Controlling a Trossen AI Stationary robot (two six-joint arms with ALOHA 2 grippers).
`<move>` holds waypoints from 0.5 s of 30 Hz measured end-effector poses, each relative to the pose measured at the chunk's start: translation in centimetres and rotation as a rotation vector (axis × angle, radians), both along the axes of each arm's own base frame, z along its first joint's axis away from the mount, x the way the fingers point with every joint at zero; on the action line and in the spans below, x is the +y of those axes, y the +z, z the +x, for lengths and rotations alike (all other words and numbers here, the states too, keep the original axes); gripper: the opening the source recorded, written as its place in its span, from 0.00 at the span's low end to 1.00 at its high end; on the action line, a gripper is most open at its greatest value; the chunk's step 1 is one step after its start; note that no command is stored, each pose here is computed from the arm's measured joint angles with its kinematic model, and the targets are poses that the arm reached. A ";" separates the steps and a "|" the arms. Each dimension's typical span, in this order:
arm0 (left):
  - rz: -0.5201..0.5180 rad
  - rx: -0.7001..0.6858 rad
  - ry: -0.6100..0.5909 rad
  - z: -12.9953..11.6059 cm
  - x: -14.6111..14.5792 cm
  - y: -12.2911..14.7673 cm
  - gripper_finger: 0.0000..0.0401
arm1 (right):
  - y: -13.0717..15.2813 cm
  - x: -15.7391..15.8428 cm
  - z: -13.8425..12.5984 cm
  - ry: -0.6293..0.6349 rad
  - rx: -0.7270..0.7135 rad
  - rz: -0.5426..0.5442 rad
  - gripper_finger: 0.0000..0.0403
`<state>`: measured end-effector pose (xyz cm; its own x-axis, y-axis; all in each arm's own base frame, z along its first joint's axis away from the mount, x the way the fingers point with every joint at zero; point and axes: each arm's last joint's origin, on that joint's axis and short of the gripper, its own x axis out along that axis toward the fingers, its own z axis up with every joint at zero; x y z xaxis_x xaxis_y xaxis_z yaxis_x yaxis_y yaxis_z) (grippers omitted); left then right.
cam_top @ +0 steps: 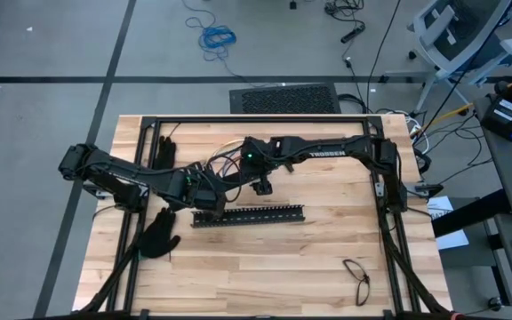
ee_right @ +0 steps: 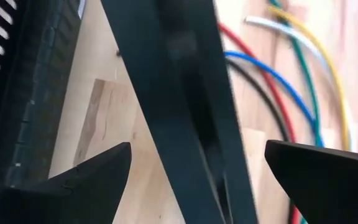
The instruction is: Ziptie cables
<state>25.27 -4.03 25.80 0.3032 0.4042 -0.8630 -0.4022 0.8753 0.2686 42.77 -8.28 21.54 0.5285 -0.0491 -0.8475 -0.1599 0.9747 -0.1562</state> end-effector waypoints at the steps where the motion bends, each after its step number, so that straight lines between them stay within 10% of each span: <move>1: 0.000 0.000 0.000 0.0 0.0 0.0 0.62 | -0.3 0.0 0.1 0.001 0.008 0.001 0.91; 15: 0.009 -0.001 0.001 0.0 0.0 0.0 0.62 | -1.3 -0.2 1.1 0.003 -0.039 -0.005 0.91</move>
